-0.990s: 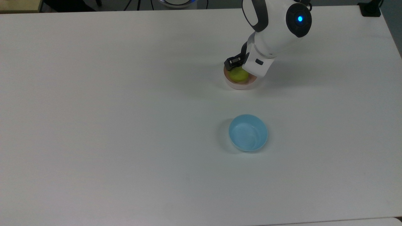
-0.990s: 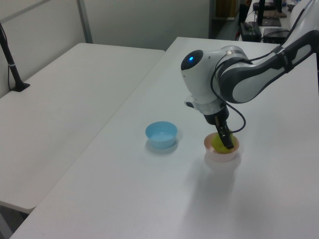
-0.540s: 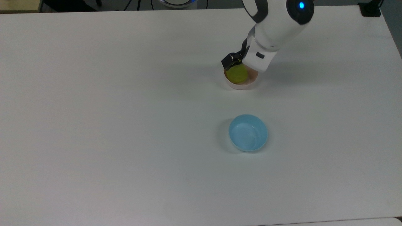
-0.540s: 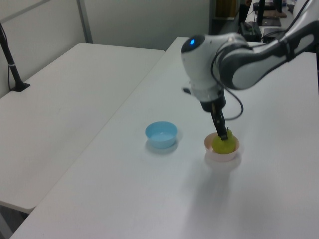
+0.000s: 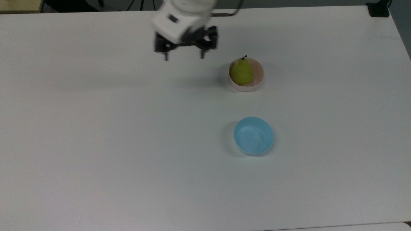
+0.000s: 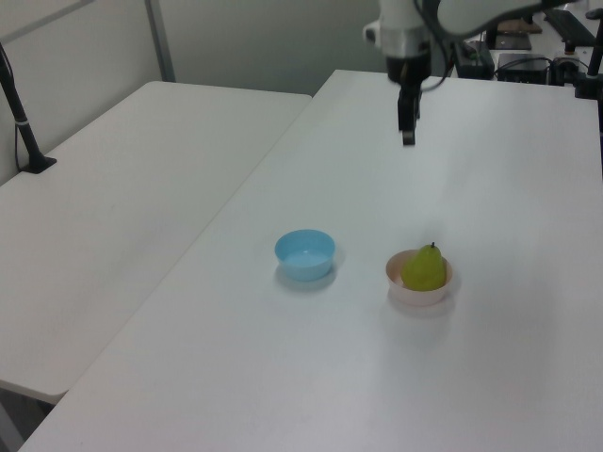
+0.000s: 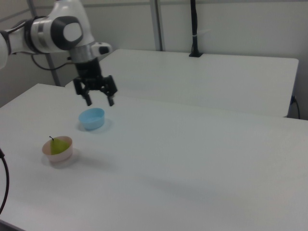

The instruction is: Place the pear in the bowl

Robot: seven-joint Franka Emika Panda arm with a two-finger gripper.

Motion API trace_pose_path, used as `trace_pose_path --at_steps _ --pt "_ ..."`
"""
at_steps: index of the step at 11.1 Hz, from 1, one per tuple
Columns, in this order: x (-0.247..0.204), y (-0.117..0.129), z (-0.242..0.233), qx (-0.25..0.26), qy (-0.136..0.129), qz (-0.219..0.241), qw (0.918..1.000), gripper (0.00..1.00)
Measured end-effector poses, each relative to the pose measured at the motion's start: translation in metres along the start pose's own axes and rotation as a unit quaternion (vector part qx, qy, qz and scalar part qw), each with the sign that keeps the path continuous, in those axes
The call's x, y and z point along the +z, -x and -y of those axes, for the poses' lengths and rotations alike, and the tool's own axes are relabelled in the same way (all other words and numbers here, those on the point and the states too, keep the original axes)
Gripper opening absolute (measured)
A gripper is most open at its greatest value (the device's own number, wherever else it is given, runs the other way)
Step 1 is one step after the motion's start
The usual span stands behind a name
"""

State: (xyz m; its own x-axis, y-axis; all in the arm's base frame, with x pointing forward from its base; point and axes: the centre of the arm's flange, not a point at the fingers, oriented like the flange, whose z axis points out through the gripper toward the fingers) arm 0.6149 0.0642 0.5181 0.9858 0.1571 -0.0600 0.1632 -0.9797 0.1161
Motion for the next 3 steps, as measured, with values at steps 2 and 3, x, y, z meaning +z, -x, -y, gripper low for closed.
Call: trace_pose_path --at_steps 2,3 --pt "-0.009 0.012 -0.056 0.037 -0.002 -0.008 0.9993 1.0" --pt "-0.011 0.015 -0.069 0.048 -0.002 -0.01 0.9988 1.0"
